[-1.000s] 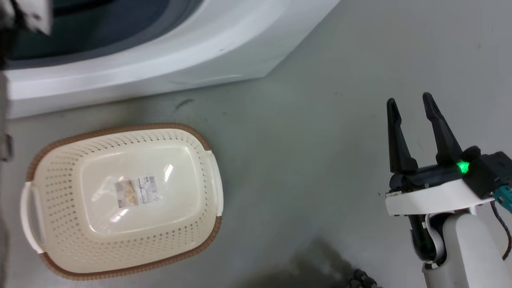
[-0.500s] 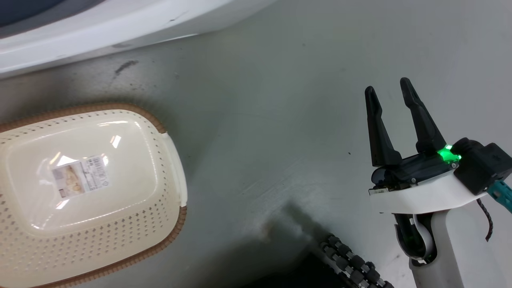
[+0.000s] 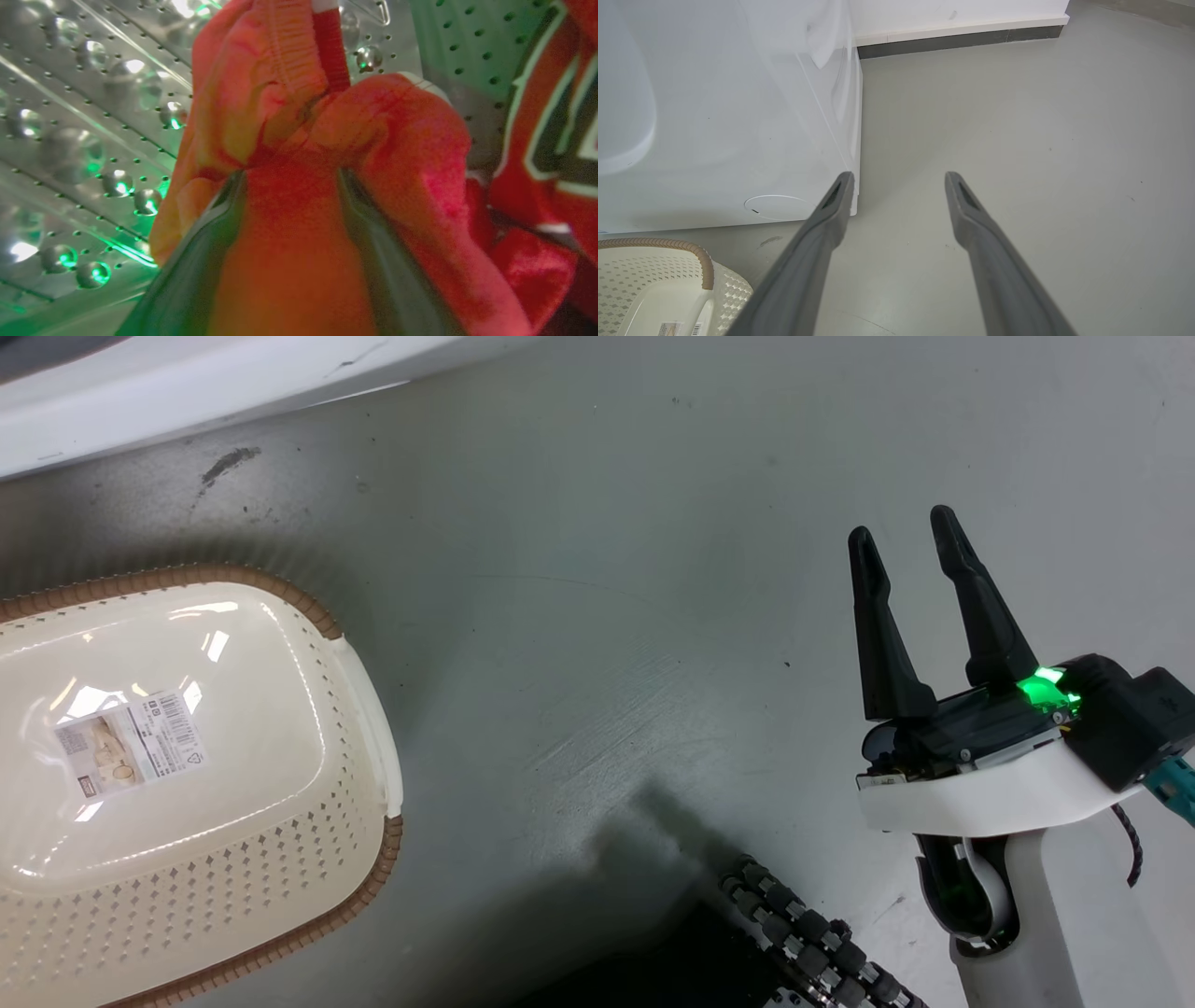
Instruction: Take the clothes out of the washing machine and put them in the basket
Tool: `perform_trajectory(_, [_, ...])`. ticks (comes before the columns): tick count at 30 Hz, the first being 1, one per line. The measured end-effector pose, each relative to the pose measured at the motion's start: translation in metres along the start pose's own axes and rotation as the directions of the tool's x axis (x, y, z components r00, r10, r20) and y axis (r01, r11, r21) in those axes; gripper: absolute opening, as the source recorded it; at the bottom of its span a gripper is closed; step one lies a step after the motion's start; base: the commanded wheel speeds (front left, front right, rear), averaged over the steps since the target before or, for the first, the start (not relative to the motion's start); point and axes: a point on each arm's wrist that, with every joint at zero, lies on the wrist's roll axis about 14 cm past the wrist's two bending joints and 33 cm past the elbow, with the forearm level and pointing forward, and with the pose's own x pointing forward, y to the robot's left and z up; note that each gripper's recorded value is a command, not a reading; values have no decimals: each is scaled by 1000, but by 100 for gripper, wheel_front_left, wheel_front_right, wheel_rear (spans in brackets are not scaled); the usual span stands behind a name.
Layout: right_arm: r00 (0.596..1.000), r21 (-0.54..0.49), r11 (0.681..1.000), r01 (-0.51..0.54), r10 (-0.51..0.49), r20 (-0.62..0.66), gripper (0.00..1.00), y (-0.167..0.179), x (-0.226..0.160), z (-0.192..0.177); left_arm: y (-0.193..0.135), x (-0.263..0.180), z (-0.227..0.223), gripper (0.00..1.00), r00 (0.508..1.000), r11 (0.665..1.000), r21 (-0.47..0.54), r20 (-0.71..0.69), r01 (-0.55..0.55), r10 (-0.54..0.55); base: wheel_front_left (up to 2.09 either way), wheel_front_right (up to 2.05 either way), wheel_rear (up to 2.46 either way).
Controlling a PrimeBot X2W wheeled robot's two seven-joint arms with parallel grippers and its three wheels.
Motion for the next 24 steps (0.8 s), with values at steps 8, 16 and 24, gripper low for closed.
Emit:
perform_trajectory(8, [1000,-3,1000,-6,6,8,100,1,3,1,-1,-5,6,0,999,1000,10,47,12,-12,0,0,0])
perform_trajectory(16, [998,-32,999,-10,12,66,100,1,4,23,-5,-37,44,0,960,1000,5,277,30,-30,0,0,0])
perform_trajectory(24, [985,-71,997,-18,30,168,100,4,1,61,-29,-80,54,0,880,996,30,468,84,-88,0,0,0])
